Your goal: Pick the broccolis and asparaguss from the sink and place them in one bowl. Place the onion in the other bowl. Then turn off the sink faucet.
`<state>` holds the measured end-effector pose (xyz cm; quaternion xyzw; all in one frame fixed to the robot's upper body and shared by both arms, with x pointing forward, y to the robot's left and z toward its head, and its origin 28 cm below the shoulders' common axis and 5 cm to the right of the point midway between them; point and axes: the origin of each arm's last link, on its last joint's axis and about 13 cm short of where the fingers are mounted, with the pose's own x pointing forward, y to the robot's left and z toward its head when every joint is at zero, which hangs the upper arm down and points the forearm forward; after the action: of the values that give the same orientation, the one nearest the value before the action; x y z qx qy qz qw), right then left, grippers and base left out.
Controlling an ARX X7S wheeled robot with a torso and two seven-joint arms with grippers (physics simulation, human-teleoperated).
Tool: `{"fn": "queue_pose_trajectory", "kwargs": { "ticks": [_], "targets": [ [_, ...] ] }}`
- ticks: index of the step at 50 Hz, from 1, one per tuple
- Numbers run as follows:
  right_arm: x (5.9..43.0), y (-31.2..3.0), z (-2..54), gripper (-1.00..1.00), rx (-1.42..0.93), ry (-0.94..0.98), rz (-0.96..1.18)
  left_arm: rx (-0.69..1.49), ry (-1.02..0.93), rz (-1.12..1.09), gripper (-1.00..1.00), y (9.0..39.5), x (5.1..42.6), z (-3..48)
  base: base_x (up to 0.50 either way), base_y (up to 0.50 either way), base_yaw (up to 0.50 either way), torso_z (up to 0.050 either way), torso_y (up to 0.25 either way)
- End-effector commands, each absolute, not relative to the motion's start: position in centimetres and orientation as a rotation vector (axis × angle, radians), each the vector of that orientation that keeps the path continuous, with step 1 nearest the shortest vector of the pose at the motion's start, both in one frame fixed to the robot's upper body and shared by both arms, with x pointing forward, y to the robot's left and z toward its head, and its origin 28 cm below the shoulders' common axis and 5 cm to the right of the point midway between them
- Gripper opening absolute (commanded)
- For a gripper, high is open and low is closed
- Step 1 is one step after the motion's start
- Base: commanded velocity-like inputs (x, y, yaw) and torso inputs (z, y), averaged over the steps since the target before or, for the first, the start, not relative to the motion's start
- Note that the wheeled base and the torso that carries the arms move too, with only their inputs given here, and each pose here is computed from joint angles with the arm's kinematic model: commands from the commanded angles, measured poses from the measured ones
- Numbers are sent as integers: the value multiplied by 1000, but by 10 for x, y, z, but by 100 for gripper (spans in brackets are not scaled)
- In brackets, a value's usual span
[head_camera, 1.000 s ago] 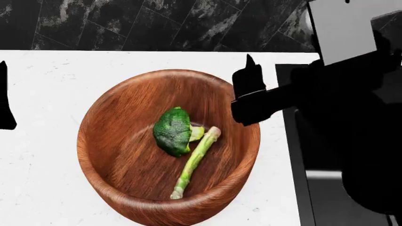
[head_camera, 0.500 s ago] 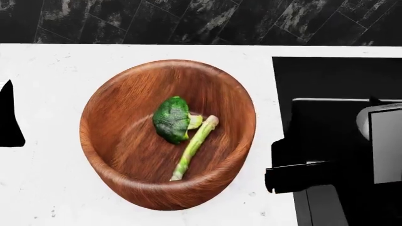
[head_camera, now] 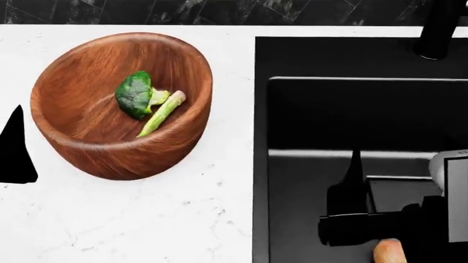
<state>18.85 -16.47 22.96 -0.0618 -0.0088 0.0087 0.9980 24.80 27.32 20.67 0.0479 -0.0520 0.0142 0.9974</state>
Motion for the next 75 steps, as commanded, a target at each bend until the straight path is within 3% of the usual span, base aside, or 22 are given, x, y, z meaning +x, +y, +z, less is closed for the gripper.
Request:
{"fn": "queue_pose_trajectory", "kwargs": {
  "ticks": [1,75],
  "targets": [
    [188,-165,227,100,-101,-29,2,73,-114,18,100,271,247,207,-12,-500,0,0,0],
    [186,-167,223,100,-55,-9,-8,36,-95,-36,100,260,240,209,0,-470,0,0,0]
  ]
}}
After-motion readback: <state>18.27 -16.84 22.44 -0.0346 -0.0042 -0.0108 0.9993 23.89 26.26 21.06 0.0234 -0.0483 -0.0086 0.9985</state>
